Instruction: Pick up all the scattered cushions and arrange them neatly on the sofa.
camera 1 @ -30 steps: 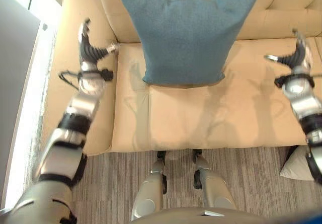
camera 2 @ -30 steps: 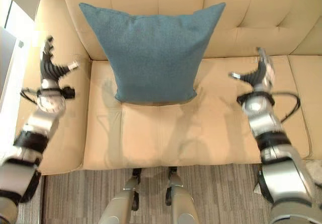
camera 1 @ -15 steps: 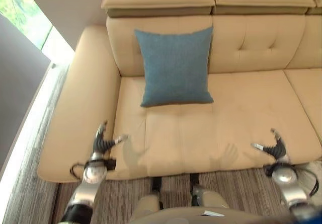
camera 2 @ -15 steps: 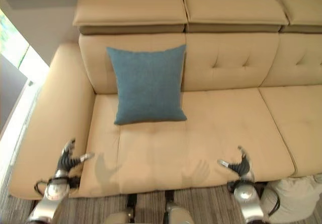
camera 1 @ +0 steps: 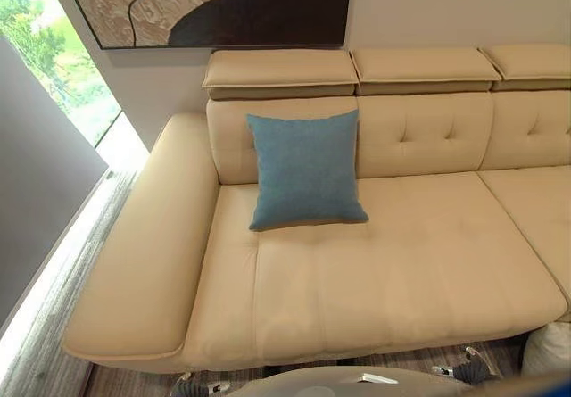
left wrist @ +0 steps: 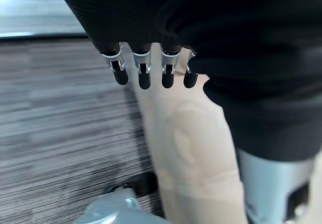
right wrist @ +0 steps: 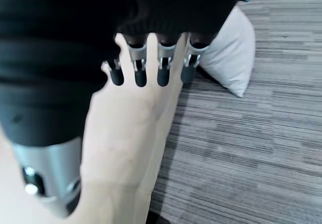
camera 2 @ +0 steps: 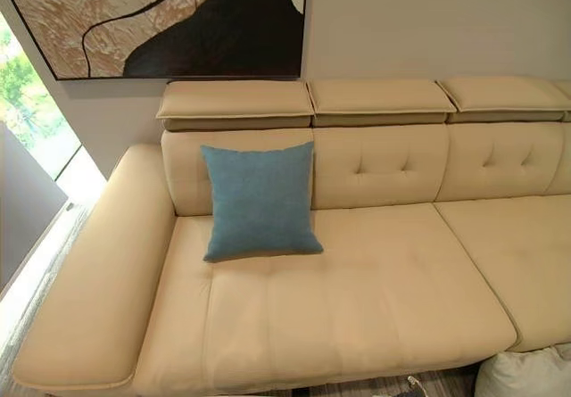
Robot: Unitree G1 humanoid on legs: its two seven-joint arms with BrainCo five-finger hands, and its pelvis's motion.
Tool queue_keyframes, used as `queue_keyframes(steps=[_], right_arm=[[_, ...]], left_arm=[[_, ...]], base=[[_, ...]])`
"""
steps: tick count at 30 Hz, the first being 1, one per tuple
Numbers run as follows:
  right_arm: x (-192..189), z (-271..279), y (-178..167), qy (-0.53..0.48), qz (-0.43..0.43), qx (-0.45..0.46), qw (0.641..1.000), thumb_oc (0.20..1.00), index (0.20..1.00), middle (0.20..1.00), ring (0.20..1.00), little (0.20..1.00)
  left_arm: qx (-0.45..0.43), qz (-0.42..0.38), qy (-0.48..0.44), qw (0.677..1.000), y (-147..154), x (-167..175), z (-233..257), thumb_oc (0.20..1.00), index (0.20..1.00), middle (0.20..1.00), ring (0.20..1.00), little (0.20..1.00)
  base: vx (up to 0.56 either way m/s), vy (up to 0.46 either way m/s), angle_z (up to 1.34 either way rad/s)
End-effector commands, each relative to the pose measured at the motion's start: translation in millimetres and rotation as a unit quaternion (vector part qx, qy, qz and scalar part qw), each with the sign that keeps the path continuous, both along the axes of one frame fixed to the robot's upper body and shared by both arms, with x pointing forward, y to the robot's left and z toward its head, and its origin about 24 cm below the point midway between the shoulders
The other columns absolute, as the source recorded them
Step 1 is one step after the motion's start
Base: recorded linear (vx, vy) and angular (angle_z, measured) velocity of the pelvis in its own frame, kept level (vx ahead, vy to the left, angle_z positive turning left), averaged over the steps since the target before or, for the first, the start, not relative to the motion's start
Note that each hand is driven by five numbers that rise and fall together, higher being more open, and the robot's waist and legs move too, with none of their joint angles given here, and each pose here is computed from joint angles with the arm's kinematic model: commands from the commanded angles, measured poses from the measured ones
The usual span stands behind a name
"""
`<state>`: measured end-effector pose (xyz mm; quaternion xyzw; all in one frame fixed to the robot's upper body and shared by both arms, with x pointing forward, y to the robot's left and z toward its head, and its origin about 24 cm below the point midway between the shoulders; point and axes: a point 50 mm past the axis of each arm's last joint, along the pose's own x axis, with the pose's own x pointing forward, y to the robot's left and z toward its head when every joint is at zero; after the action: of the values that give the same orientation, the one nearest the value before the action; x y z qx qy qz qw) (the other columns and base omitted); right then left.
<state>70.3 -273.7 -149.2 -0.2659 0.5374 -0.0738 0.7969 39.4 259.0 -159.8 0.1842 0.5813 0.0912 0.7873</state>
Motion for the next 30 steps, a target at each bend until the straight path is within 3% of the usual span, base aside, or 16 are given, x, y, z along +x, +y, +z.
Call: queue_keyframes(steps=[1, 13, 19, 30], right_arm=[[30.5, 6.4, 1.4, -0.047, -0.006, 0.006, 0.999, 1.000, 1.000, 1.000, 1.000, 1.000], [48.5, 9.4, -1.4, -0.041, -0.005, -0.009, 0.999, 1.000, 1.000, 1.000, 1.000, 1.000], [63.8, 11.7, 6.0, -0.040, 0.044, -0.017, 0.998, 1.000, 1.000, 1.000, 1.000, 1.000], [61.5, 7.9, 14.9, -0.040, 0.039, -0.002, 0.998, 1.000, 1.000, 1.000, 1.000, 1.000]], left_arm=[[0.007, -0.024, -0.059, 0.998, 4.7, 43.0, 9.1, 1.000, 1.000, 1.000, 1.000, 1.000], [-0.012, -0.097, -0.111, 0.989, -24.4, 94.4, 15.4, 1.000, 1.000, 1.000, 1.000, 1.000], [0.006, -0.139, -0.097, 0.986, -20.2, 98.5, 17.1, 1.000, 1.000, 1.000, 1.000, 1.000], [0.008, -0.104, -0.074, 0.992, -13.3, 83.2, 12.7, 1.000, 1.000, 1.000, 1.000, 1.000]], base=[[-0.14, -0.028, 0.30], [-0.21, 0.141, -0.25], [-0.22, 0.159, -0.60], [-0.12, -0.059, -0.56]])
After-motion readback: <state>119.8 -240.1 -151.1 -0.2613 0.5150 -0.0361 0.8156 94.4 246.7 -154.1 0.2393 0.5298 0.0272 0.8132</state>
